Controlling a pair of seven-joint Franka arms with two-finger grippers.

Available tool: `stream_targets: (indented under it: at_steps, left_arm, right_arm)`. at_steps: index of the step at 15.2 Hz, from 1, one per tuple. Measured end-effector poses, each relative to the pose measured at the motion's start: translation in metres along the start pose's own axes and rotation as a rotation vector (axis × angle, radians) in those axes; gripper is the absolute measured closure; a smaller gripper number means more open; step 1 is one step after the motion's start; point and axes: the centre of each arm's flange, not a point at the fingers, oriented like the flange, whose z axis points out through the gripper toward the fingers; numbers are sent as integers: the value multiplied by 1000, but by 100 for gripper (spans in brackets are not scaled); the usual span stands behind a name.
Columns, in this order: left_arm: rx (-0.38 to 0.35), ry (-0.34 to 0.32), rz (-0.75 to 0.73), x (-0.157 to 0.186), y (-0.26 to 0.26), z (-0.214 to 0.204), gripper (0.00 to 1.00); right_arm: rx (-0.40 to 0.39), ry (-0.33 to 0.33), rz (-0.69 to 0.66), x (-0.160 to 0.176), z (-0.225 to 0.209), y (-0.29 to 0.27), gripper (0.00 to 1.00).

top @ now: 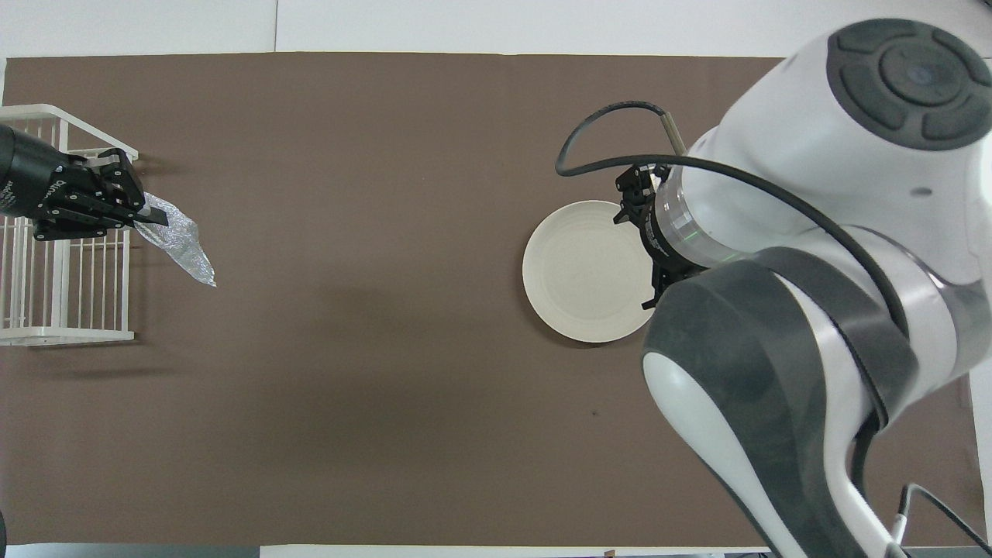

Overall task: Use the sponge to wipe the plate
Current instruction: 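Grasp the wrapped sponge with the left gripper and pull it from the basket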

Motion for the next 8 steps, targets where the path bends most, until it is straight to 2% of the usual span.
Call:
stream_targets:
  at_steps: [5, 8]
  left_arm:
    - [-284, -166, 12, -28, -4, 27, 93]
    - [-475, -212, 13, -46, -14, 39, 93]
  right_arm:
    - [-29, 7, -14, -44, 29, -30, 0]
    - [-19, 5, -22, -48, 25, -30, 0]
